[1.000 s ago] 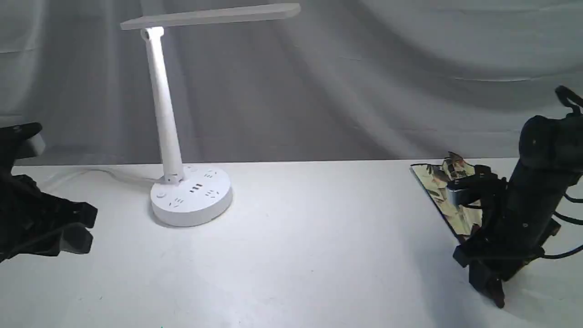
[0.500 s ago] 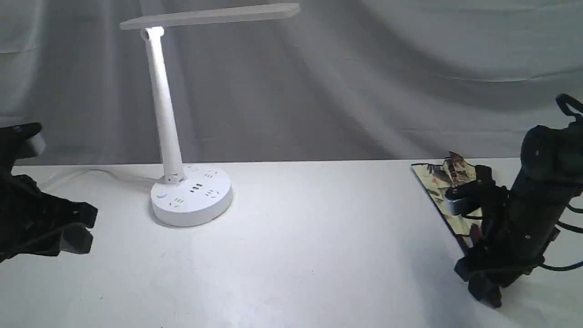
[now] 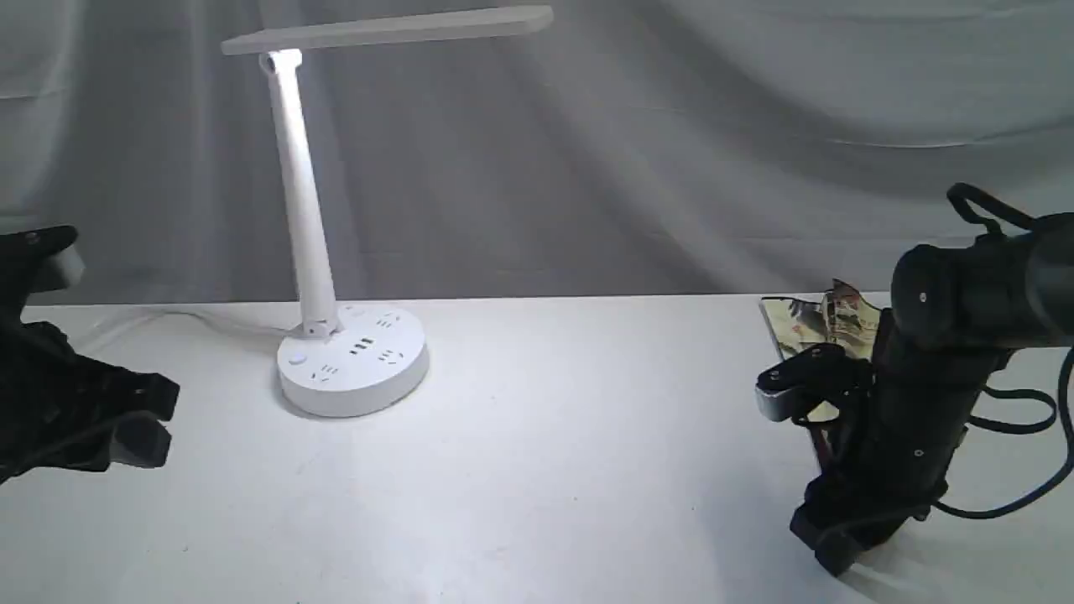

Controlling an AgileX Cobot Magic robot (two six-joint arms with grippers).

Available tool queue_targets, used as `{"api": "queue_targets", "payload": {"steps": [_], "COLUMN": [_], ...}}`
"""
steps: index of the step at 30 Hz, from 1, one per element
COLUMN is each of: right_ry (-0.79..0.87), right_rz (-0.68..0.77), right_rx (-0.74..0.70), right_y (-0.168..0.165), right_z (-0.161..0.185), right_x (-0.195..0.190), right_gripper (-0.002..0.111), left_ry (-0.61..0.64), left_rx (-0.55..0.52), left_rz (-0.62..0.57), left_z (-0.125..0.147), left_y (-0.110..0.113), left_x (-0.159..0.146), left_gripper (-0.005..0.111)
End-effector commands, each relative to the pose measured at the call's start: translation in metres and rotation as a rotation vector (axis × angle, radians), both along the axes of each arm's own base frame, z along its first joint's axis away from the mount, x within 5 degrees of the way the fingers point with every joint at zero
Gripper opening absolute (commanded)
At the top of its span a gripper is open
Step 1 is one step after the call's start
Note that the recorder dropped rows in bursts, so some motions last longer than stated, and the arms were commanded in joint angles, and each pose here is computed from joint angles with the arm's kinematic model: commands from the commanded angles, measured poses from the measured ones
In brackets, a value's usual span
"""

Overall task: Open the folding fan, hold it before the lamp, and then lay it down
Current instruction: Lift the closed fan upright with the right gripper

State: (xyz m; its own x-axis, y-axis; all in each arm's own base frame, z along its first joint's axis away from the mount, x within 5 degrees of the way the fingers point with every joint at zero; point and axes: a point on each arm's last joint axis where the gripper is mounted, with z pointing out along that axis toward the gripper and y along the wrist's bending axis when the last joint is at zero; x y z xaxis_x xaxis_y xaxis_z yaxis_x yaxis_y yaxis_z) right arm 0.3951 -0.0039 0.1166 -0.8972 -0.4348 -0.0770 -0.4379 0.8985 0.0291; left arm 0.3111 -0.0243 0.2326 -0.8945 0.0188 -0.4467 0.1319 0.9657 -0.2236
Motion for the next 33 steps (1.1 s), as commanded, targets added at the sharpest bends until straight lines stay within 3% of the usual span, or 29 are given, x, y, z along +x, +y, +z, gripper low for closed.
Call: {"api": "queue_targets", "payload": {"steps": [1, 8, 12, 17, 24, 33], "right_ry": [0.005, -0.103, -0.099, -0.132, -0.172, -0.268], "right_rz": [-0.036, -0.11, -0.177, -0.407, -0.717, -0.884], "right_rx": [0.014, 0.025, 0.03, 0.113, 0.336, 0.414], "right_y": [0.001, 0.0, -0.007, -0.033, -0.071, -0.09], "right_z": [0.008, 0.044, 0.047, 0.048, 0.045, 0.029], "right_x": [-0.004, -0.004, -0.005, -0.003, 0.002, 0.014], "right_gripper": [0.048, 0.048, 0.048, 0.048, 0.048, 0.048], "left_ry": [-0.011, -0.01, -0.004, -0.004, -0.008, -0.008], "left_rx": [-0.008, -0.014, -0.015, -0.015, -0.014, -0.014], "left_rz": [0.007, 0.011, 0.009, 0.009, 0.01, 0.01], "left_z": [0.001, 0.001, 0.001, 0.001, 0.001, 0.001], "left_y": [0.0, 0.0, 0.0, 0.0, 0.0, 0.0], "left_x": [0.002, 0.002, 0.001, 0.001, 0.002, 0.002], "left_gripper": [0.041, 0.041, 0.041, 0.041, 0.041, 0.041]}}
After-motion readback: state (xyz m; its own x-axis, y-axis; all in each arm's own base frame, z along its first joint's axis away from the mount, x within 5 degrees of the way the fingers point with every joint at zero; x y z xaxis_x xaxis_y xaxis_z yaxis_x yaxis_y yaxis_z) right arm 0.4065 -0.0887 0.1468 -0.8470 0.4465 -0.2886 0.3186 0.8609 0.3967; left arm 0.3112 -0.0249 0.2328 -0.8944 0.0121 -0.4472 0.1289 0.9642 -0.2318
